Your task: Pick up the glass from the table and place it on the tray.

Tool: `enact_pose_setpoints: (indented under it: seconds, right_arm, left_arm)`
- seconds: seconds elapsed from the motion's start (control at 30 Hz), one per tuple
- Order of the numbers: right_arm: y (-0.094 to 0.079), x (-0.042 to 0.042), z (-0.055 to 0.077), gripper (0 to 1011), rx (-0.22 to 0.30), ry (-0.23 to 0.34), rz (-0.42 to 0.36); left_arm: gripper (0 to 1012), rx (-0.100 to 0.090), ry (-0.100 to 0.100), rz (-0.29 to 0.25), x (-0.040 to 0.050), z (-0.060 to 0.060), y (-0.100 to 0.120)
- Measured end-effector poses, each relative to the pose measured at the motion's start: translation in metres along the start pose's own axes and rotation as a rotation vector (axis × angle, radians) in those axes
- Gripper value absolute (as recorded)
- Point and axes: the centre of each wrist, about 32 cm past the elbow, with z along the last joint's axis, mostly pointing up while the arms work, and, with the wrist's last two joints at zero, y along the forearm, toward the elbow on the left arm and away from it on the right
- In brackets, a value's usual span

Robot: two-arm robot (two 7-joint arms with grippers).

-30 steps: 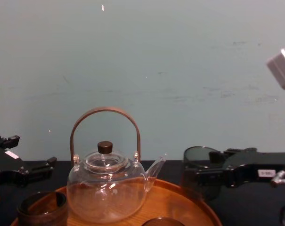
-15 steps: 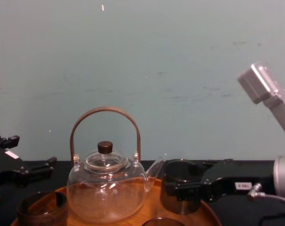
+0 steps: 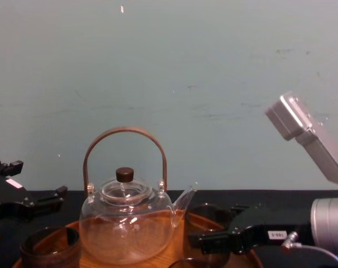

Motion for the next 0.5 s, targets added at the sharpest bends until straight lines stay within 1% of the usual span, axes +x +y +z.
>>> enact_pose_setpoints:
  seconds: [0.5]
  right_arm:
    - [0.0042, 0.0008, -0.0075, 903, -0.018, 0.011, 0.000]
  left_arm:
    - [1001, 0.000, 0.000, 0.000, 0.0000, 0.0000, 0.0000]
